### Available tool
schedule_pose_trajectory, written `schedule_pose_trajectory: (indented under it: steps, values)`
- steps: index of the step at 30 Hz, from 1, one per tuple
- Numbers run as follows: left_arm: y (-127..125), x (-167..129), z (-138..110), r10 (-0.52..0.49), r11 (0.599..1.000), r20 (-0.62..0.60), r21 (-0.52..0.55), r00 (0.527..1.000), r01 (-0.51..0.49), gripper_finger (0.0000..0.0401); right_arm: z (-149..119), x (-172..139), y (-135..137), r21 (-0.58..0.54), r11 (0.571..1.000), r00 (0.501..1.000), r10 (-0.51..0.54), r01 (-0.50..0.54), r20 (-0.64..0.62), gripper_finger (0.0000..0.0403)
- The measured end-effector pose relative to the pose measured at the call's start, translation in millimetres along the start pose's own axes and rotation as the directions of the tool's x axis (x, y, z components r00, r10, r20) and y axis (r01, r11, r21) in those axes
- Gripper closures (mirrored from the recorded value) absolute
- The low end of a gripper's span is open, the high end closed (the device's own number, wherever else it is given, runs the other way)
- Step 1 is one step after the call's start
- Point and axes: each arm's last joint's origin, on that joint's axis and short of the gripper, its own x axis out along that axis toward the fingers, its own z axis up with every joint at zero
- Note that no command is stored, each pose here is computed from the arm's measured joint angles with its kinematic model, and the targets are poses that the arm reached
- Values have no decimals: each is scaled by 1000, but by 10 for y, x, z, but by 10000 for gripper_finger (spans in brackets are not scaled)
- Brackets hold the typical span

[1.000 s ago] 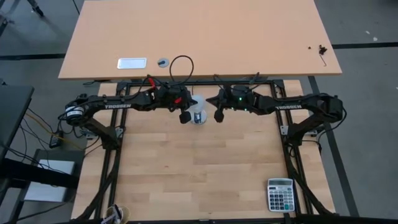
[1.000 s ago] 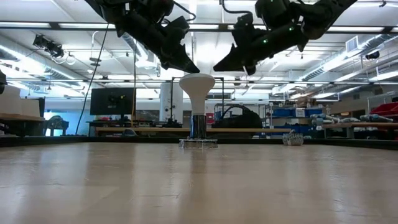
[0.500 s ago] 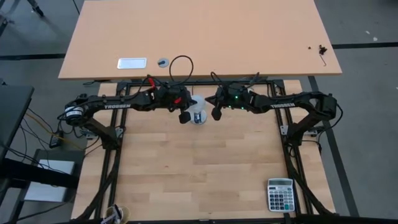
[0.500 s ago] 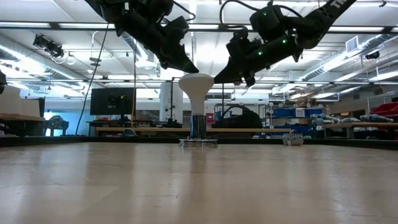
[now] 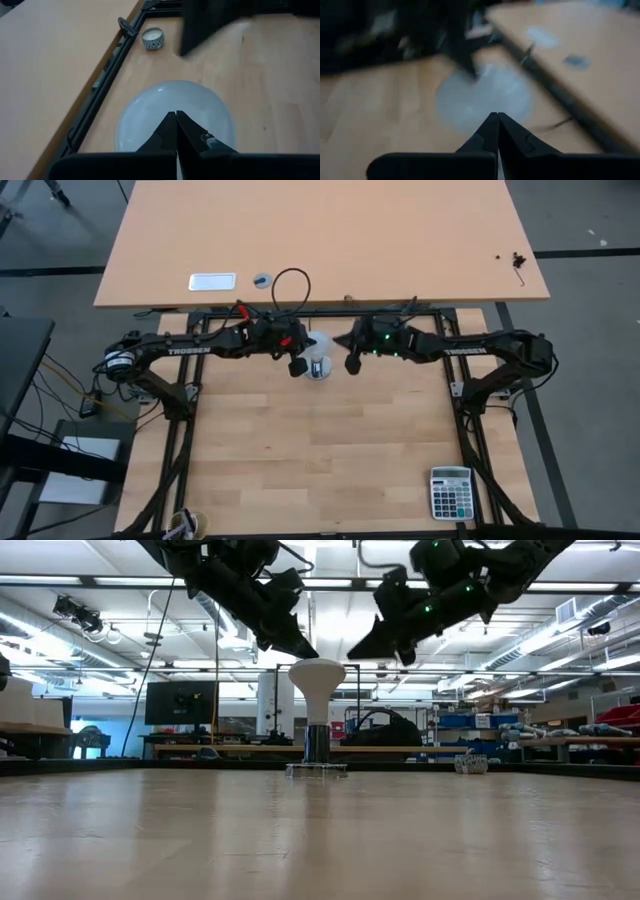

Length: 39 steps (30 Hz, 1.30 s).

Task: Screw lightbulb
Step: Insert the light into the lamp socket

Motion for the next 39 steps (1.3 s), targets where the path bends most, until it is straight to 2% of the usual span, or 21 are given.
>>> schedule_pose_trajectory:
  steps: [5,12,20,26,28,32,35,39]
  values:
    - [-2,0,1,-10,1000,3,0,1000,10,401,-36,64,-98,18,999,999,-38,38,9,391]
    - [-5,-2,-1,-13,1000,0,0,1000,13,401,-134,174,-89,38,999,1000,-22,22,-13,391]
    - [-6,-3,-6,-14,1000,-5,0,1000,14,401,-136,171,-28,50,998,999,49,-48,-20,391]
    - [7,1,3,11,1000,2,-2,1000,-11,401,-117,141,77,57,977,979,205,-203,-19,391]
    - [5,-1,4,10,1000,1,-1,1000,-10,401,-65,106,74,50,986,987,158,-158,8,391]
    - [1,-1,0,6,1000,-2,-1,1000,-6,401,-27,82,-49,51,998,998,-48,47,27,391]
    - [-2,-1,-2,1,1000,-3,0,1000,-1,401,-40,91,-125,54,996,998,-65,64,23,391]
    - [-4,-1,-1,0,1000,-2,0,1000,0,401,-57,98,-157,73,997,1000,-27,26,11,391]
